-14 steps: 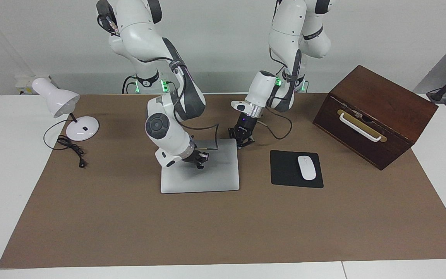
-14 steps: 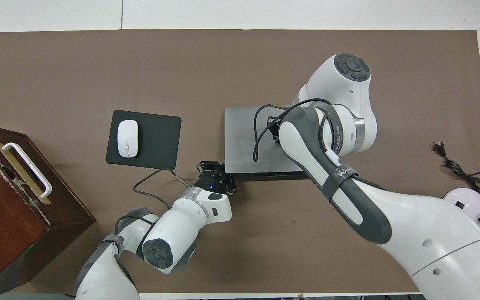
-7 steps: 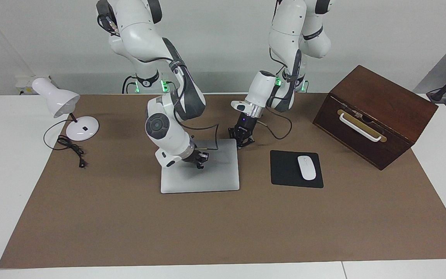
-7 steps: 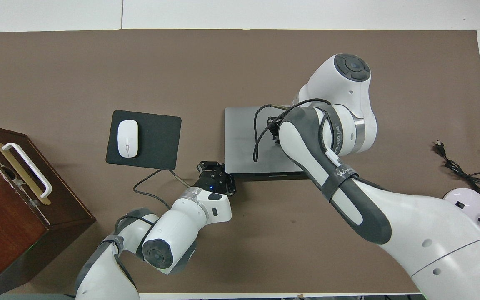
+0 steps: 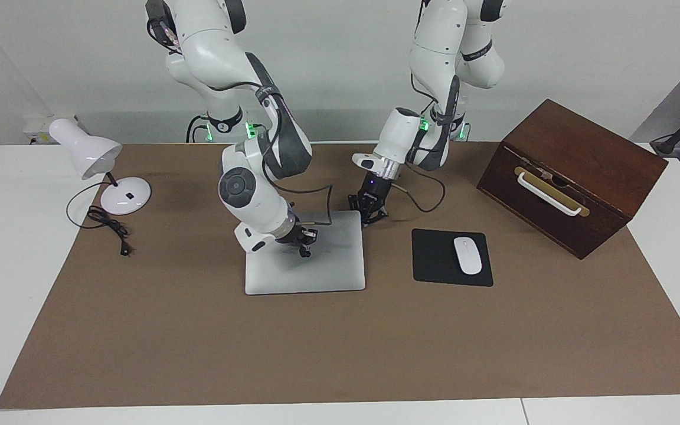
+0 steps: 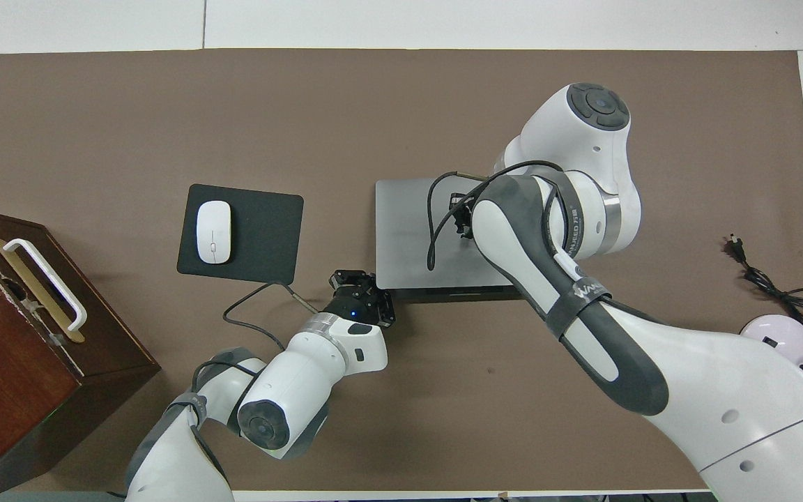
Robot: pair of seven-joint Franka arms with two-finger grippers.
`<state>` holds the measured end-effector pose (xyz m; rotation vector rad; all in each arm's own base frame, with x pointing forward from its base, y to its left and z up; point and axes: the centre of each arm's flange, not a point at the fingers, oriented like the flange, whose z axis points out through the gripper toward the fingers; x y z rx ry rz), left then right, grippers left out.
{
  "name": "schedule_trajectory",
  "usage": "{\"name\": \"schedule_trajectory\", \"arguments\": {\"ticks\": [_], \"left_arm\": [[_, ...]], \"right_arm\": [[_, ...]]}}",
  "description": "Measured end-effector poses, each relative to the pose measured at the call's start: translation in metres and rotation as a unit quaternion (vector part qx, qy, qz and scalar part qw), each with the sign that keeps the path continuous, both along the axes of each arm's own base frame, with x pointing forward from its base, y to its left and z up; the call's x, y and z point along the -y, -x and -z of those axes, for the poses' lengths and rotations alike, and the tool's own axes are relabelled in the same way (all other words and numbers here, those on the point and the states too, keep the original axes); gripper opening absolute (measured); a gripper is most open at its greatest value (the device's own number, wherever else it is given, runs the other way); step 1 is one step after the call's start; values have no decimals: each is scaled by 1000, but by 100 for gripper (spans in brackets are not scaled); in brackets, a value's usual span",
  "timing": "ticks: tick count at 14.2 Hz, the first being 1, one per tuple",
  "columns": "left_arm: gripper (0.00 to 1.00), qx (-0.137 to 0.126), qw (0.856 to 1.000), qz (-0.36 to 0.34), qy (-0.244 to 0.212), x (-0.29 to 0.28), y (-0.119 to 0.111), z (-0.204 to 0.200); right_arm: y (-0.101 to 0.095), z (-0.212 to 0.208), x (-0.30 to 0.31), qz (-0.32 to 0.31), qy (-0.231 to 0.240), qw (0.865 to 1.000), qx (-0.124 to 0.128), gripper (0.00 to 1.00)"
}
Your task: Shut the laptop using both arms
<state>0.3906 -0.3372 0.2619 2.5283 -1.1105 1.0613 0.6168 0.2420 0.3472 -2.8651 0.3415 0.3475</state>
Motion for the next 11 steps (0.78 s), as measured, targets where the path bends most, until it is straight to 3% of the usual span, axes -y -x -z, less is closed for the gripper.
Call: {"name": "schedule_trajectory", "arguments": {"ticks": [5, 11], "left_arm": [[1, -11, 1000, -20, 14, 0, 0, 0], [1, -24, 998, -41, 30, -1, 0, 0]], "right_arm": [[-3, -21, 12, 6, -3, 1000, 11, 1], [-16, -69, 82, -11, -16, 999, 48, 1]]}}
